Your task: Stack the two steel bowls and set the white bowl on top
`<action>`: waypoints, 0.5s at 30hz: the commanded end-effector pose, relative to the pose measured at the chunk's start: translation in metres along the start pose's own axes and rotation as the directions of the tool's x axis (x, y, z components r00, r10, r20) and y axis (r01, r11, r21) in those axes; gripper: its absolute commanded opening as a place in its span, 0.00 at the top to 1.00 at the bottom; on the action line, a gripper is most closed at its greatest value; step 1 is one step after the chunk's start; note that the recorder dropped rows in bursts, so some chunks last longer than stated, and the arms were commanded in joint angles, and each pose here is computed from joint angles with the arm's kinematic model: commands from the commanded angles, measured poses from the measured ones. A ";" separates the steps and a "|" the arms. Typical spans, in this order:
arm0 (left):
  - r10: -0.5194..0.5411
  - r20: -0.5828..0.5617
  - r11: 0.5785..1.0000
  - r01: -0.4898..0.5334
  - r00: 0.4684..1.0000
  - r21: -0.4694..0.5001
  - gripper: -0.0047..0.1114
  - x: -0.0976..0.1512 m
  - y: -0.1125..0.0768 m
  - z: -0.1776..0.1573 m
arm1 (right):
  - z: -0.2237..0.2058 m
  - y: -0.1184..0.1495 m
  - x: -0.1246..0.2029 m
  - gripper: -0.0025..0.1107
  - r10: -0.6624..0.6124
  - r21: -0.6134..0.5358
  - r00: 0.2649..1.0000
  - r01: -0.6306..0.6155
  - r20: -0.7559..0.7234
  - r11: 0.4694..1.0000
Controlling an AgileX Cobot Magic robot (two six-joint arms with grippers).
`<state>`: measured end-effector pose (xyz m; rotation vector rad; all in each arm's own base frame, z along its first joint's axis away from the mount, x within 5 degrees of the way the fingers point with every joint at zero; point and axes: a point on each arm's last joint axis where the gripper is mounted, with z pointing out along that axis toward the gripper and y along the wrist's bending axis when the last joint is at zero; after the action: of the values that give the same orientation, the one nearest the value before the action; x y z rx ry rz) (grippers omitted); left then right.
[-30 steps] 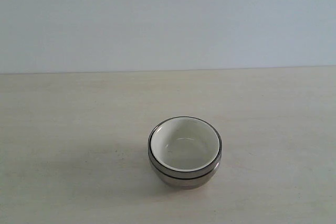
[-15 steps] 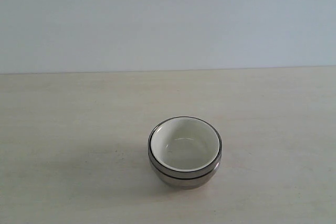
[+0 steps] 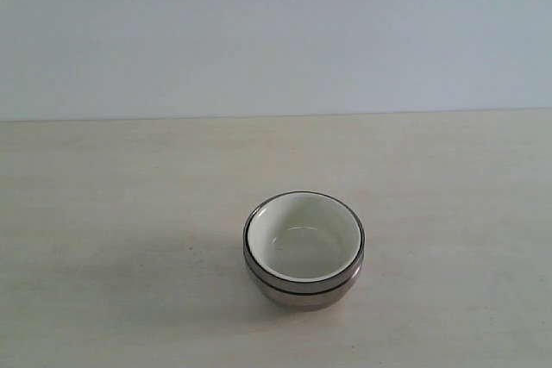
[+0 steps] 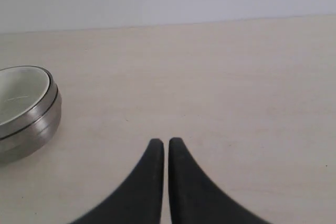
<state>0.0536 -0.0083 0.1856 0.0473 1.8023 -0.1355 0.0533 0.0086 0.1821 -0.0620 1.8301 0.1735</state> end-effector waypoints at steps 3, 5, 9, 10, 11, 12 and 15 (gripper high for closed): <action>0.001 0.006 1.000 -0.001 1.000 -0.003 0.68 0.001 0.000 0.000 | -0.001 0.000 -0.001 0.98 -0.136 0.002 0.991 0.136 0.006 0.991; 0.001 0.006 1.000 -0.001 1.000 -0.003 0.68 0.001 0.000 0.000 | -0.001 0.000 -0.001 0.98 -0.136 0.002 0.991 0.136 0.006 0.991; 0.001 0.006 1.000 -0.001 1.000 -0.003 0.68 0.001 0.000 0.000 | -0.001 0.000 -0.001 0.98 -0.135 0.002 0.991 0.135 0.006 0.991; 0.001 0.006 1.000 -0.001 1.000 -0.003 0.68 0.001 0.000 0.000 | -0.001 0.000 -0.001 0.98 -0.135 0.002 0.991 0.135 0.006 0.991; 0.001 0.006 1.000 -0.001 1.000 -0.003 0.68 0.001 0.000 0.000 | -0.001 0.000 -0.001 0.98 -0.135 0.002 0.991 0.135 0.006 0.991; 0.001 0.006 1.000 -0.001 1.000 -0.003 0.68 0.001 0.000 0.000 | -0.001 0.000 -0.001 0.98 -0.135 0.002 0.991 0.135 0.006 0.991; 0.001 0.006 1.000 -0.001 1.000 -0.003 0.68 0.001 0.000 0.000 | -0.001 0.000 -0.001 0.98 -0.135 0.003 0.991 0.135 0.008 0.991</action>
<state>0.0536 -0.0083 0.1856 0.0473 1.8023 -0.1355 0.0533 0.0086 0.1821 -0.1748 1.8202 0.0864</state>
